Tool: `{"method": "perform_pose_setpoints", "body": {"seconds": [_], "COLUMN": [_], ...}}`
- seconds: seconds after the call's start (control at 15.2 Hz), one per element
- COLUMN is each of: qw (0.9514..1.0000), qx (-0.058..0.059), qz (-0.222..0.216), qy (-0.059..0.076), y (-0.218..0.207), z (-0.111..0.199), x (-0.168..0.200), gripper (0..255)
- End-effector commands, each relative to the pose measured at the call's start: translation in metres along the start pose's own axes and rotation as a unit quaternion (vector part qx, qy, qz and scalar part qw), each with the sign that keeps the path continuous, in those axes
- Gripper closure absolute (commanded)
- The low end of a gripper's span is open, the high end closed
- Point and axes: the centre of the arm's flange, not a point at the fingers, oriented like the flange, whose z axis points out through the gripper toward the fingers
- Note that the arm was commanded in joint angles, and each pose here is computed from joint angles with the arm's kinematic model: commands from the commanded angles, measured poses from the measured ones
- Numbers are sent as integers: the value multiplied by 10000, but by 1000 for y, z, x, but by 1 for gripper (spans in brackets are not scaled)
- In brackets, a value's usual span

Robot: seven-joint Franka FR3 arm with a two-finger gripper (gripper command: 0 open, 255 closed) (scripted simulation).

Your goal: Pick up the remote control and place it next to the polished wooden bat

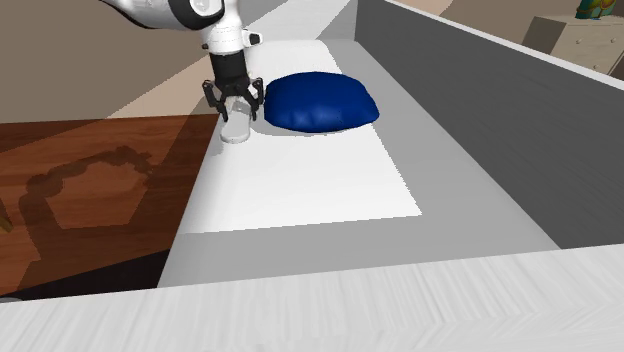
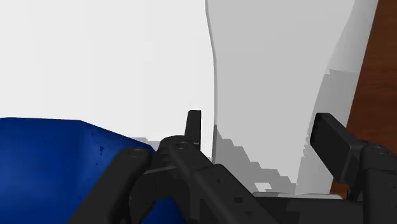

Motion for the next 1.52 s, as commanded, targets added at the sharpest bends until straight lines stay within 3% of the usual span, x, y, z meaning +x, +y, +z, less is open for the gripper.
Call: {"method": "perform_pose_setpoints", "body": {"seconds": [0.0, 0.79, 1.45], "qw": [10000, 10000, 10000], "qx": [1, 1, 1], "qz": [7, 7, 7], "qy": [1, 1, 1], "y": [-16, -123, -124], "z": [0, -4, 48], "x": [21, 144, 145], "gripper": [255, 255, 255]}}
